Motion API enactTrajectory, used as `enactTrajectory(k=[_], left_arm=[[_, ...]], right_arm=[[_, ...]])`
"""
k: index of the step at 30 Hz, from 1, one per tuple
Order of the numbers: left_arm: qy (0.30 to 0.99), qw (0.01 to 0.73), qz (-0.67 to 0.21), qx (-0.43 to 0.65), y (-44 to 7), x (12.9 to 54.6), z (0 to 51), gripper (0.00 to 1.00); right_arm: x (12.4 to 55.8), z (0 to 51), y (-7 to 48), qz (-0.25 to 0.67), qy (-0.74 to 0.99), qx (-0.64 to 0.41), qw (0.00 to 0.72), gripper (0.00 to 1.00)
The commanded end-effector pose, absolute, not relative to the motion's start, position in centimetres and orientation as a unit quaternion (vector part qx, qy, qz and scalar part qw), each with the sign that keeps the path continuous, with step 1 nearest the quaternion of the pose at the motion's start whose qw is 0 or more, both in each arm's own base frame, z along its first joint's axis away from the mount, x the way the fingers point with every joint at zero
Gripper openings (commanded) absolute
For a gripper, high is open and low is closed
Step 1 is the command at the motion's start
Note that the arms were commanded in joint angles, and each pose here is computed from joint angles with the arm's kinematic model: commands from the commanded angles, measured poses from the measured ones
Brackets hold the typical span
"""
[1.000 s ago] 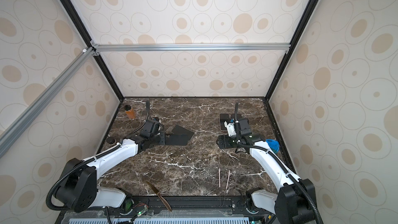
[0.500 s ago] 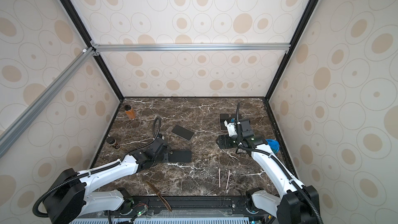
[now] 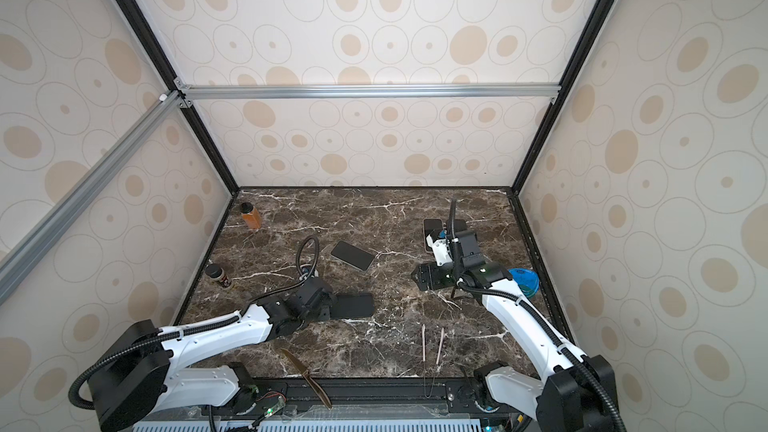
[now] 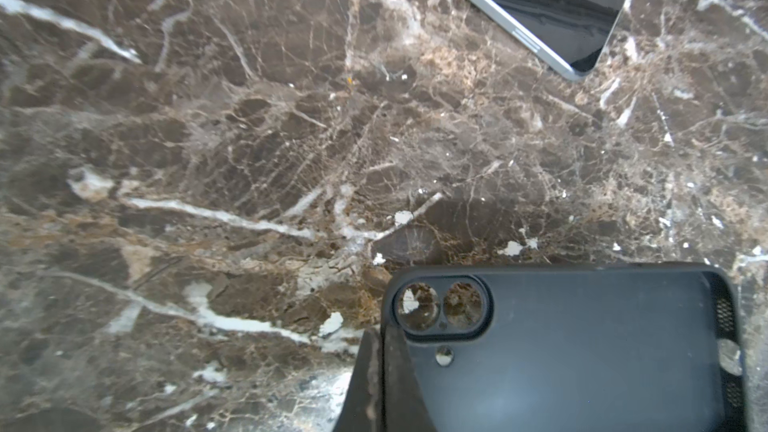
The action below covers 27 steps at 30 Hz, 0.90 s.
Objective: Put the phone into the phone case
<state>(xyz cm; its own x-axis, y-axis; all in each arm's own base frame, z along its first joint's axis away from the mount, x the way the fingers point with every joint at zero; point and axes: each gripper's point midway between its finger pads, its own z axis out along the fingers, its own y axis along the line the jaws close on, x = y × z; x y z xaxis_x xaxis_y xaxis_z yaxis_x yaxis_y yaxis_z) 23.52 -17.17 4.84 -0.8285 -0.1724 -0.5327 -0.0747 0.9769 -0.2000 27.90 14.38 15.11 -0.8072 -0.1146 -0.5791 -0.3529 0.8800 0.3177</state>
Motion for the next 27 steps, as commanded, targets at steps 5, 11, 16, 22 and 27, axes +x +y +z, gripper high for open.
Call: enactTrajectory(k=[5, 11, 16, 22, 27], left_arm=[[0.952, 0.284, -0.09, -0.071, -18.3, 23.7, 3.9, 0.02], [0.953, 0.278, -0.101, -0.068, -19.1, 23.4, 3.3, 0.04], [0.954, 0.271, -0.109, -0.068, -19.4, 23.2, 2.8, 0.07], [0.954, 0.27, -0.109, -0.067, -19.3, 23.0, 2.6, 0.1], [0.953, 0.276, -0.104, -0.063, -18.9, 23.1, 3.2, 0.21]], right_arm=[[27.4, 14.3, 14.9, 0.211, 0.929, -0.139, 0.271, 0.88], [27.4, 13.8, 15.1, 0.209, 0.93, -0.144, 0.265, 0.88], [27.3, 13.4, 15.3, 0.207, 0.932, -0.148, 0.258, 0.88], [27.2, 13.0, 15.5, 0.206, 0.933, -0.154, 0.251, 0.88], [27.2, 13.1, 15.8, 0.208, 0.932, -0.16, 0.249, 0.88]])
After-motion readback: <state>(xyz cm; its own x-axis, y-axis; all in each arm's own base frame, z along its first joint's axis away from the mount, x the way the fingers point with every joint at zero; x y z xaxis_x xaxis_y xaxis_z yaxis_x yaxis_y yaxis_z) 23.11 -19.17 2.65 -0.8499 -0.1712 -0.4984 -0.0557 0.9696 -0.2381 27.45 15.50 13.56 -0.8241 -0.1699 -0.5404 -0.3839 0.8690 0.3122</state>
